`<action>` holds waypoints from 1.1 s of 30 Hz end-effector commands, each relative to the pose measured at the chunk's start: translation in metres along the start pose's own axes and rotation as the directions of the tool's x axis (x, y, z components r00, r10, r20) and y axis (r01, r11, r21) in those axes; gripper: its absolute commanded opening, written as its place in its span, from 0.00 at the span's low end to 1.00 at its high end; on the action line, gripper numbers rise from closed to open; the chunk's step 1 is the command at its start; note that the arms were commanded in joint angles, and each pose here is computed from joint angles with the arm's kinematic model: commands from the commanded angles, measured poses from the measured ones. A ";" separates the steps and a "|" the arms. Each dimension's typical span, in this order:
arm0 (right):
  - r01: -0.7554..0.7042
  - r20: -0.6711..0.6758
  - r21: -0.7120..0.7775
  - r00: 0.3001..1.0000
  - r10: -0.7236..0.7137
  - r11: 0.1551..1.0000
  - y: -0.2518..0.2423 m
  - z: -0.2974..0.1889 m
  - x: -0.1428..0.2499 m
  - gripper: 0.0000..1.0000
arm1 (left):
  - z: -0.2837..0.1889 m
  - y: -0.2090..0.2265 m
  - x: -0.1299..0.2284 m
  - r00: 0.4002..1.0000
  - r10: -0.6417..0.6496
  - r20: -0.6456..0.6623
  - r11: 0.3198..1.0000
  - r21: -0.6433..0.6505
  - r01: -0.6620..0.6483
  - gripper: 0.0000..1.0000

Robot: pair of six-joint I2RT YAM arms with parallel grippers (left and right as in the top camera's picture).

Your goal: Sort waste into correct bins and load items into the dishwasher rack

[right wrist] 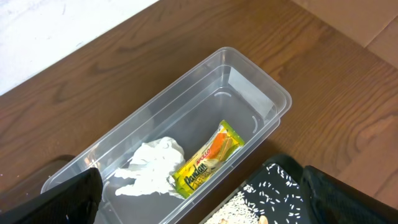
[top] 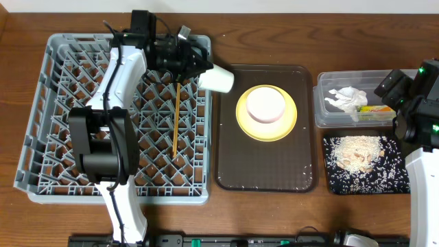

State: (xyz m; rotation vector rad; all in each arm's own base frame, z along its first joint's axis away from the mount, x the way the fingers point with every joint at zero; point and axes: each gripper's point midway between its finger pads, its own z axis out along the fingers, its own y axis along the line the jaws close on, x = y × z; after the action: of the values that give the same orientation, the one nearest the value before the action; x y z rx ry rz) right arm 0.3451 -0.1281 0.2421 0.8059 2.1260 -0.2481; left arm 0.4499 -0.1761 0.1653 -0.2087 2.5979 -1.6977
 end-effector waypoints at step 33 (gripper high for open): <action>-0.003 0.013 0.002 1.000 0.003 1.000 -0.002 -0.003 -0.004 0.99 | -0.038 0.124 -0.012 0.977 -0.109 0.182 0.889 -0.422 0.178 0.11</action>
State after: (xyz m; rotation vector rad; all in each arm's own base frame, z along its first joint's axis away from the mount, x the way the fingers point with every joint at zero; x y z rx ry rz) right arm 0.3452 -0.1281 0.2422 0.8058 2.1256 -0.2480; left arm 0.4589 -0.1146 0.1449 -0.4062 2.6333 -1.4308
